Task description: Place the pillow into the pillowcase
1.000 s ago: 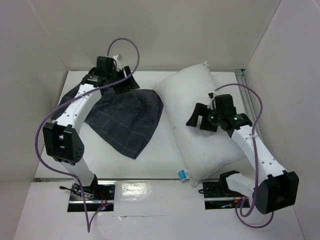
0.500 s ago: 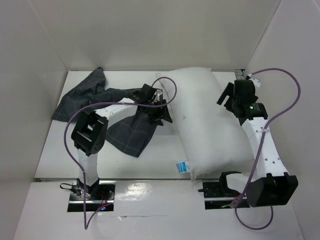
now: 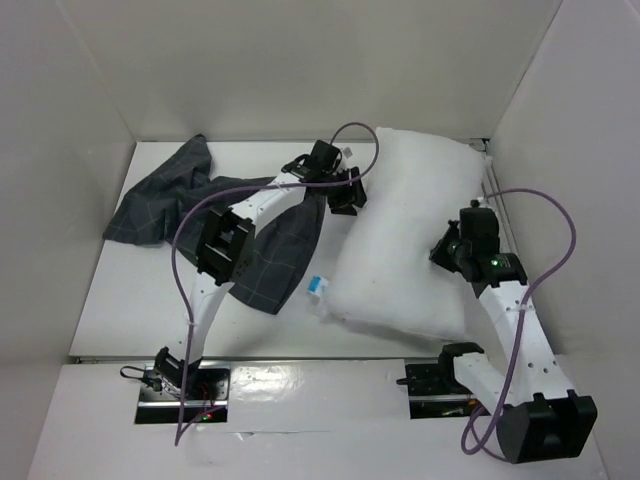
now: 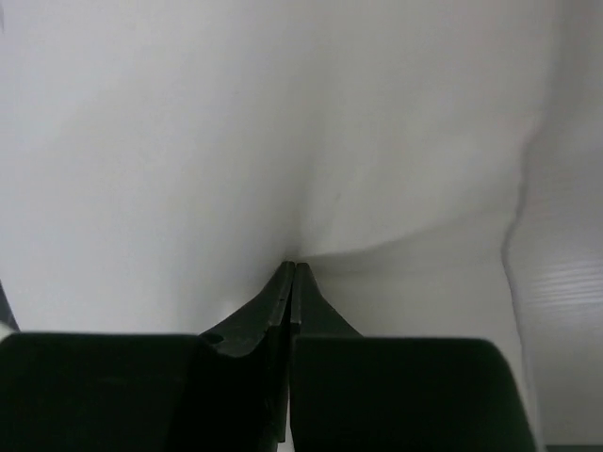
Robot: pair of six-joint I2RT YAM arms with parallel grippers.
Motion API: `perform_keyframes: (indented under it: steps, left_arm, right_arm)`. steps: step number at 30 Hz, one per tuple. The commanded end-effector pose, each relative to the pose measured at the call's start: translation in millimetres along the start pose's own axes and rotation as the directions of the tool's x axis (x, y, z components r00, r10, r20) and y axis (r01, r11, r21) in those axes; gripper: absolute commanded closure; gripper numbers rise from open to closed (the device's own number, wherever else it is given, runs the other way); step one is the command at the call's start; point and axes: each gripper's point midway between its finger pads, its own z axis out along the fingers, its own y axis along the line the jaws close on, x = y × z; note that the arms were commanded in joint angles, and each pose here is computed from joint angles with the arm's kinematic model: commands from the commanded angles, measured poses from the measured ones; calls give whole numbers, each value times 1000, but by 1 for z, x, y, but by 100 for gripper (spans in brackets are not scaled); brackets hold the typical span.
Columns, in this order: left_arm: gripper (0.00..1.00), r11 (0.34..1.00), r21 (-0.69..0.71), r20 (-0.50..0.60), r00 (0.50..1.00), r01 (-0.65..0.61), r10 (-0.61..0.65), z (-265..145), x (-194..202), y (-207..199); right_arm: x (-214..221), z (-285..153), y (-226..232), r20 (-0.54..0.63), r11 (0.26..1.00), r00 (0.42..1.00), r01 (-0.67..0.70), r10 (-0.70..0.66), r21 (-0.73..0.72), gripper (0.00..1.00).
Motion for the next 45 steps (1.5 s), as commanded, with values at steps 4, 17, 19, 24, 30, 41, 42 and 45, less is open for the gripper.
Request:
perform_keyframes:
  steps: [4, 17, 19, 24, 30, 41, 42, 45]
  left_arm:
    - [34, 965, 194, 125, 980, -179, 157, -16, -38, -78]
    - [28, 968, -143, 401, 882, -205, 246, -218, -58, -54]
    - [31, 975, -205, 407, 899, -85, 164, -233, -31, -18]
    - [37, 971, -235, 358, 933, 53, 36, -226, 27, 43]
    - [37, 967, -237, 246, 969, 89, -29, -199, 51, 69]
    - [37, 767, -641, 124, 983, -22, 132, -210, 61, 141]
    - [37, 750, -660, 94, 987, -39, 134, -202, 65, 144]
    - [36, 749, -661, 78, 988, -51, 137, -193, 67, 146]
  right_arm:
    - [100, -18, 63, -283, 942, 958, -44, -55, -332, 100]
    - [-53, -25, 122, 141, 929, 936, 341, -322, -144, 12]
    - [-50, -8, 134, 105, 902, 916, 401, -388, -162, 12]
    - [-14, 17, 159, 33, 808, 824, 562, -566, -179, 5]
    - [49, 77, 157, -128, 777, 767, 614, -629, -139, 20]
    - [-69, 113, 112, 81, 974, 973, 208, -215, 84, 100]
    - [-78, 102, 115, 123, 978, 971, 196, -203, 70, 100]
    - [-97, 71, 125, 215, 985, 963, 170, -165, -2, 100]
